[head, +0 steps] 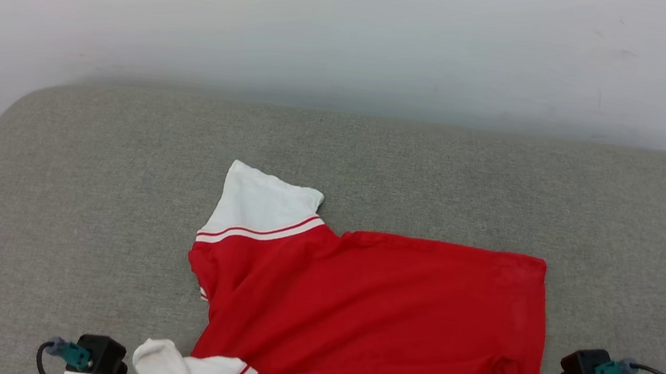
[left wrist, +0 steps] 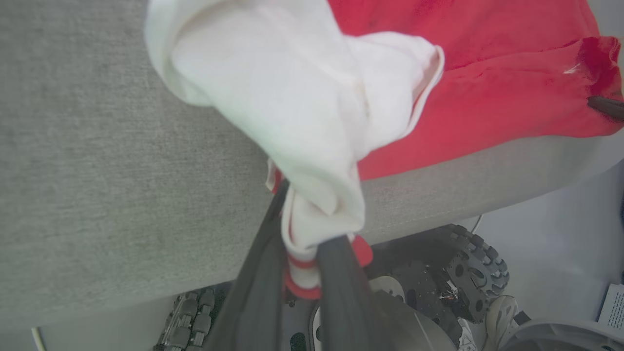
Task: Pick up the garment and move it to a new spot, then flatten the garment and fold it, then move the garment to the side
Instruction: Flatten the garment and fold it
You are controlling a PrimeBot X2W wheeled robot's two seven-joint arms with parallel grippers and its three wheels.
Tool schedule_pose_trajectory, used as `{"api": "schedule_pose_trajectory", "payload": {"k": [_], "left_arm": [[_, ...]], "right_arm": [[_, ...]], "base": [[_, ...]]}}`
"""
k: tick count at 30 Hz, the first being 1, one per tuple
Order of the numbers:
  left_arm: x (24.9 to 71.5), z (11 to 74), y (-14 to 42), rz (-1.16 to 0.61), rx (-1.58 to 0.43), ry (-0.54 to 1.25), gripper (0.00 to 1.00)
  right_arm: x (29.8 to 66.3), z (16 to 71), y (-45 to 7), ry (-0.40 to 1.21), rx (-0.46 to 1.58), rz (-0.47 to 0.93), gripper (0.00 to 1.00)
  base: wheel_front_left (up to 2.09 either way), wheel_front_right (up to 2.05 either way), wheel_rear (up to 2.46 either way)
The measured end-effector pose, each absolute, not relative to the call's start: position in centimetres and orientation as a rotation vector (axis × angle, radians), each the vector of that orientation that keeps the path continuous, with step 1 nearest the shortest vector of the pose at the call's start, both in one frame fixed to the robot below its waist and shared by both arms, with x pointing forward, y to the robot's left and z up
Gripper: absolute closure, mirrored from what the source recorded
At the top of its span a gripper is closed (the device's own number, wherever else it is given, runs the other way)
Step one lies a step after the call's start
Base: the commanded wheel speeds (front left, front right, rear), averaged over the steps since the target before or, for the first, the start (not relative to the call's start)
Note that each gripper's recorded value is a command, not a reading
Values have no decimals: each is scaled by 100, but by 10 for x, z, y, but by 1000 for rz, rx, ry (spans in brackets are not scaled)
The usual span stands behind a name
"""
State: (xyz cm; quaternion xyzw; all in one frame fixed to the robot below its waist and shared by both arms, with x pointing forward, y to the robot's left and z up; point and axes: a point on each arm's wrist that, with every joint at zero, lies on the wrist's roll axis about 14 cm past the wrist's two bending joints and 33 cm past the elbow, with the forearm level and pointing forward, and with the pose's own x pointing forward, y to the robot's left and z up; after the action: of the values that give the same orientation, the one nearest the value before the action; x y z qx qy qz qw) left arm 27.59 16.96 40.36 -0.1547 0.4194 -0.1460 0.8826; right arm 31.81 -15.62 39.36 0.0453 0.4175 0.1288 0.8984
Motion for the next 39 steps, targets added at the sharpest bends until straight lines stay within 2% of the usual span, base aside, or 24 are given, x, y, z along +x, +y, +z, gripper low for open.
{"api": "schedule_pose_trajectory", "payload": {"k": [4, 5, 6, 7, 8, 9, 15, 29, 30, 35, 39], "left_arm": [[260, 395, 168, -293, -332, 912, 100], [260, 395, 166, -293, -337, 906, 100], [259, 394, 164, -295, -342, 905, 100], [258, 393, 162, -298, -348, 913, 69], [257, 392, 159, -300, -356, 914, 17], [259, 392, 157, -302, -367, 904, 0], [275, 401, 161, -293, -341, 829, 0], [353, 486, 185, -207, -204, 300, 0], [370, 501, 190, -176, -181, 196, 0], [398, 512, 199, -142, -160, 90, 0], [423, 509, 205, -141, -147, 76, 0]], "right_arm": [[302, 381, -156, 910, 110, 262, 100], [299, 378, -156, 921, 122, 259, 96], [296, 376, -155, 927, 130, 256, 66], [295, 374, -156, 926, 136, 250, 26], [293, 372, -156, 930, 143, 245, 0], [292, 372, -155, 926, 153, 241, 0], [301, 386, -155, 803, 170, 217, 0], [358, 482, -177, 244, 96, 103, 0], [370, 500, -182, 159, 79, 81, 0], [389, 516, -184, 88, 56, 68, 0], [406, 524, -190, 51, 43, 48, 0]], "base": [[0, 0, 0], [0, 0, 0], [0, 0, 0], [0, 0, 0], [0, 0, 0], [0, 0, 0], [0, 0, 0], [0, 0, 0], [0, 0, 0], [0, 0, 0], [0, 0, 0]]}}
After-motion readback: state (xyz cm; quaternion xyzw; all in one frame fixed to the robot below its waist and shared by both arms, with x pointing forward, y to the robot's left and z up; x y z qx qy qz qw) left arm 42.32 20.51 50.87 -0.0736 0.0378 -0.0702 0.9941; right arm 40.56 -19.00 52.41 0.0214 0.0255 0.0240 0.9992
